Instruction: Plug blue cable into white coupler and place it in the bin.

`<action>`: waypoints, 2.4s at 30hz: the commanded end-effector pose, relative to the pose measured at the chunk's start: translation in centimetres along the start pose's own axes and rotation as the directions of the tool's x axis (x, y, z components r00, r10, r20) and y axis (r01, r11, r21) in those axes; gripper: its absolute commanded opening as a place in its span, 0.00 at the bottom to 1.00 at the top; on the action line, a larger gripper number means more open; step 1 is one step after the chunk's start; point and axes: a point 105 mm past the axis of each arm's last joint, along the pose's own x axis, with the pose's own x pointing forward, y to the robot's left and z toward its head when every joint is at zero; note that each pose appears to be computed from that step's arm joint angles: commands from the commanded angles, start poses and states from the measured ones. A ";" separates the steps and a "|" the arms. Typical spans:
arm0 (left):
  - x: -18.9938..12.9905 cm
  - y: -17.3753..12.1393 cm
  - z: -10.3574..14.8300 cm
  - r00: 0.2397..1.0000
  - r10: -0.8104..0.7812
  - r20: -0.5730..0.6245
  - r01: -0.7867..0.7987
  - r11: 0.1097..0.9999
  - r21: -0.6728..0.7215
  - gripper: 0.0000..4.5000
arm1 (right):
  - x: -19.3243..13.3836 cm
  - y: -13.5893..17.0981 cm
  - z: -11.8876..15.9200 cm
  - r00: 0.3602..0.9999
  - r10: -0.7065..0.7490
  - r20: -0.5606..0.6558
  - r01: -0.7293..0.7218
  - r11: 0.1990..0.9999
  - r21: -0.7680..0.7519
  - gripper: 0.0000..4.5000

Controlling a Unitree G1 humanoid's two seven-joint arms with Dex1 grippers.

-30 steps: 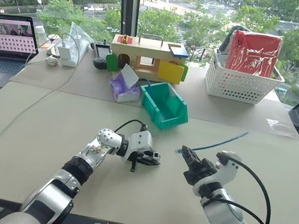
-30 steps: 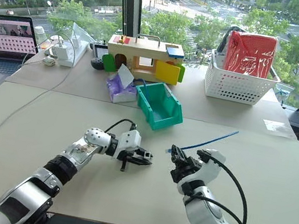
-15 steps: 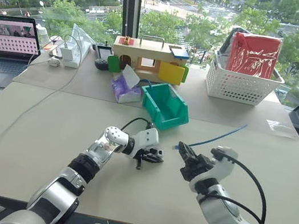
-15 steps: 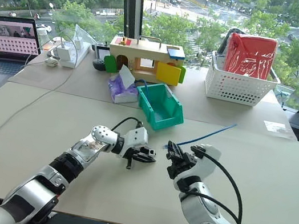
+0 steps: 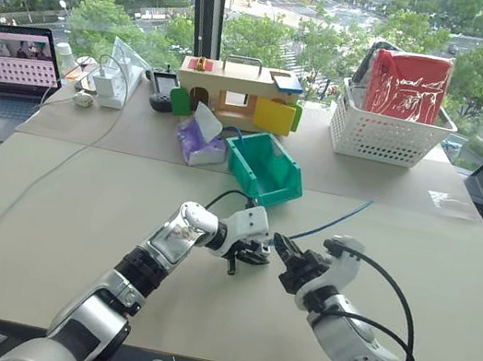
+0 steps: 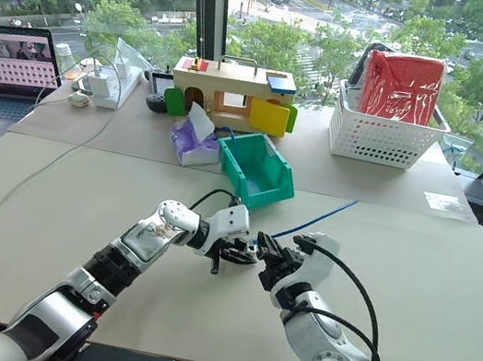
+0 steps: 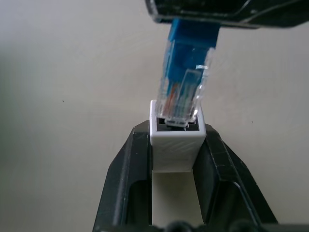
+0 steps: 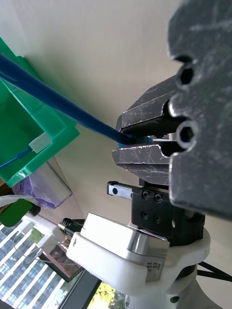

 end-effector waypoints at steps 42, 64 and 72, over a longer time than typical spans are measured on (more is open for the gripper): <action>0.2 -0.2 4.3 1.000 0.025 0.000 -0.025 1.000 0.012 0.15 | 0.8 0.8 -2.5 0.982 0.007 -0.187 -0.038 0.986 -0.161 0.00; 0.7 -1.0 6.3 0.999 0.033 0.037 -0.035 0.999 0.035 0.15 | 0.6 0.6 -4.5 0.957 0.043 -0.287 -0.075 0.992 -0.102 0.00; 0.6 -0.9 6.3 0.998 0.045 0.050 -0.045 0.999 -0.009 0.15 | -0.9 -3.0 -6.8 0.925 -0.025 -0.378 -0.010 0.996 -0.089 0.00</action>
